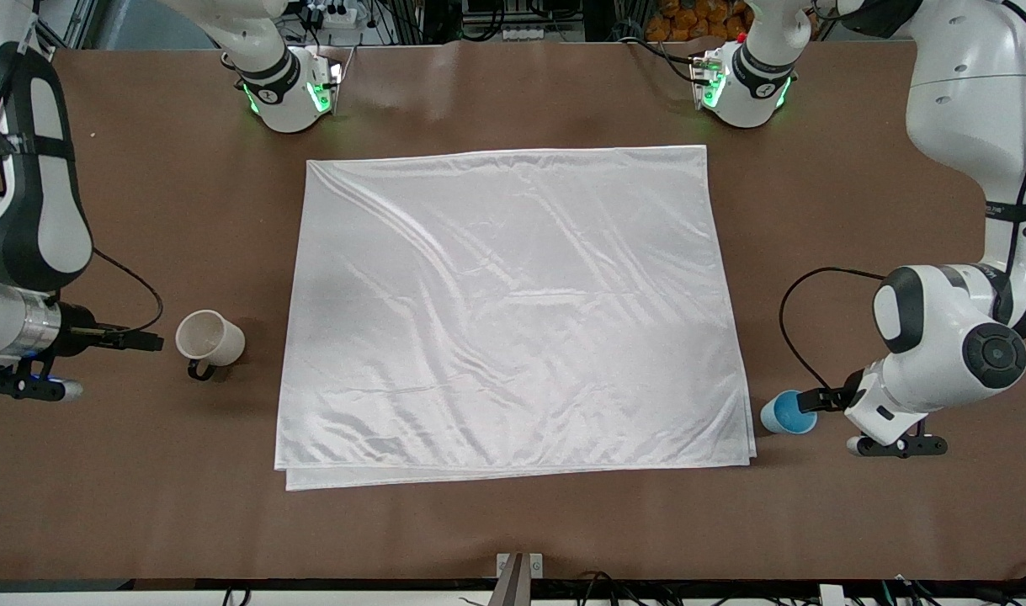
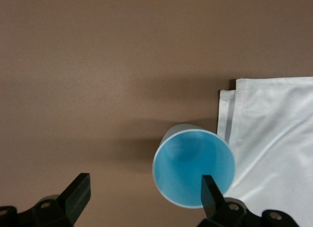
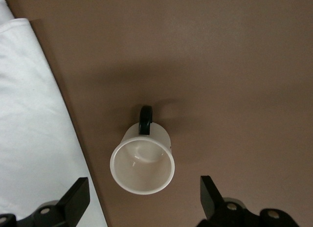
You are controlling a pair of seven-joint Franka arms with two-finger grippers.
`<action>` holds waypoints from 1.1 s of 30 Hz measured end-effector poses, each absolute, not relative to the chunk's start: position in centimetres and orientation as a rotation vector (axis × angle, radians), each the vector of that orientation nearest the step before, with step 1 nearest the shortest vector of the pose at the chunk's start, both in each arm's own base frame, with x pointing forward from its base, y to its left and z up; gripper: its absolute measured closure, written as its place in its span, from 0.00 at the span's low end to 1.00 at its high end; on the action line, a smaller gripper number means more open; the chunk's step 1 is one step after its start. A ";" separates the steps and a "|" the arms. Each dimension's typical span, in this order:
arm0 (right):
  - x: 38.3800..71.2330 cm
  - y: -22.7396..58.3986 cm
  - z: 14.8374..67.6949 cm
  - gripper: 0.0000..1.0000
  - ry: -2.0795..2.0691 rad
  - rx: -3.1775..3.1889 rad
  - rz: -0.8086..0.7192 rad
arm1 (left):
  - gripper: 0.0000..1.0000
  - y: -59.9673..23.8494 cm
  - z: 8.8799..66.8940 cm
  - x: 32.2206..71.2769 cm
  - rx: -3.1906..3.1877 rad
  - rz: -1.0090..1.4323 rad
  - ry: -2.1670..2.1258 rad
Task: Place blue cup into white mug on cloth
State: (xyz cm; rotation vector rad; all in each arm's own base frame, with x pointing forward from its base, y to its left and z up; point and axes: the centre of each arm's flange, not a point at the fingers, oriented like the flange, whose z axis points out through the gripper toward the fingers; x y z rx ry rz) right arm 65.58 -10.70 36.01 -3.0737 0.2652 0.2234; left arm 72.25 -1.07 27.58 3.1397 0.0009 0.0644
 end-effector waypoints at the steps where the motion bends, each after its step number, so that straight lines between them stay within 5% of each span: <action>1: 65.7 -10.9 35.3 0.00 0.270 -3.072 0.225 | 0.00 -1.1 27.3 72.3 3.139 0.068 0.001; 24: 66.9 -10.2 26.3 0.00 0.306 -3.006 0.264 | 0.03 -1.1 23.5 72.3 3.138 0.052 0.002; 33: 67.0 -10.1 23.4 0.00 0.325 -2.989 0.272 | 0.47 -1.1 22.3 72.4 3.137 0.064 0.003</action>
